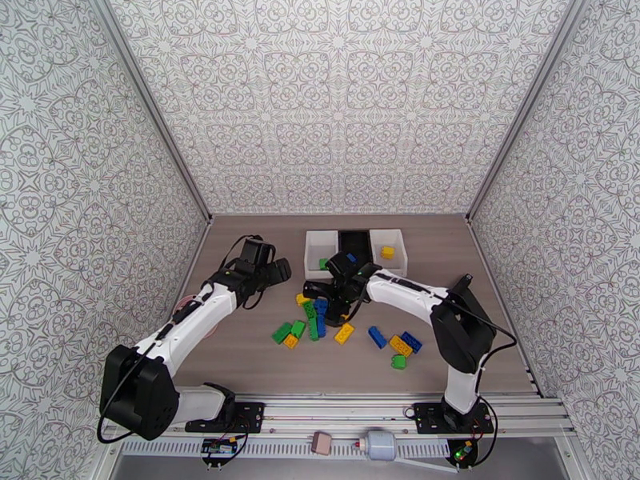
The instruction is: Sort the legos into containers by color
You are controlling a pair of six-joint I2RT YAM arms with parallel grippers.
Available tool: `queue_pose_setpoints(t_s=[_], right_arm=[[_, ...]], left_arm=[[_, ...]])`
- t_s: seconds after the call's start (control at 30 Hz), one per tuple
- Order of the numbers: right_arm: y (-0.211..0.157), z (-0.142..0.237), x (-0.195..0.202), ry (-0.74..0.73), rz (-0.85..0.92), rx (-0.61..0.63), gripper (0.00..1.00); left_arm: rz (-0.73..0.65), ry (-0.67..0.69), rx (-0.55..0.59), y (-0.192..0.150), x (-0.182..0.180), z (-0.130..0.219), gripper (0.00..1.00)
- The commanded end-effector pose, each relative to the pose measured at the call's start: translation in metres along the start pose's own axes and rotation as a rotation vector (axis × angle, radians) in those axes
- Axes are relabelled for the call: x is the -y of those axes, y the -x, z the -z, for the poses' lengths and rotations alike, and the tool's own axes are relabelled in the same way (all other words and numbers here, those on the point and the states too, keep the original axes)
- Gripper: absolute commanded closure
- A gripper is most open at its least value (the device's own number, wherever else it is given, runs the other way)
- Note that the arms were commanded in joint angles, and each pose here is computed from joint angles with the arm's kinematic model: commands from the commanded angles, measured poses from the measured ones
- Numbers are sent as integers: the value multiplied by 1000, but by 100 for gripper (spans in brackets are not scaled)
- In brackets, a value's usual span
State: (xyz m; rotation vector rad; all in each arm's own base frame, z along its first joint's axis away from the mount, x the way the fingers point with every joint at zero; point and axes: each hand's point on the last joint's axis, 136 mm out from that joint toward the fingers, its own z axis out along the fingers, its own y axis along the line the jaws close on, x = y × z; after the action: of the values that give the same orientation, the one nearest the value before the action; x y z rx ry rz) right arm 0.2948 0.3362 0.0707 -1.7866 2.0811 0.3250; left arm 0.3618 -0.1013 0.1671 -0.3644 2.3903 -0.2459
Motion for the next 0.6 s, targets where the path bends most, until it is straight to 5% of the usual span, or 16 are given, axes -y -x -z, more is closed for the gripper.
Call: queue_pose_setpoints(t_s=[0.0,0.57], right_arm=[[0,-7,-1,28,11,-35,16],[-7,-34,1,67,4,-91,50]], left_arm=[[8,5,-20,-6,-6,3,9],[1,-1,-32,-8,-4,-2,5]])
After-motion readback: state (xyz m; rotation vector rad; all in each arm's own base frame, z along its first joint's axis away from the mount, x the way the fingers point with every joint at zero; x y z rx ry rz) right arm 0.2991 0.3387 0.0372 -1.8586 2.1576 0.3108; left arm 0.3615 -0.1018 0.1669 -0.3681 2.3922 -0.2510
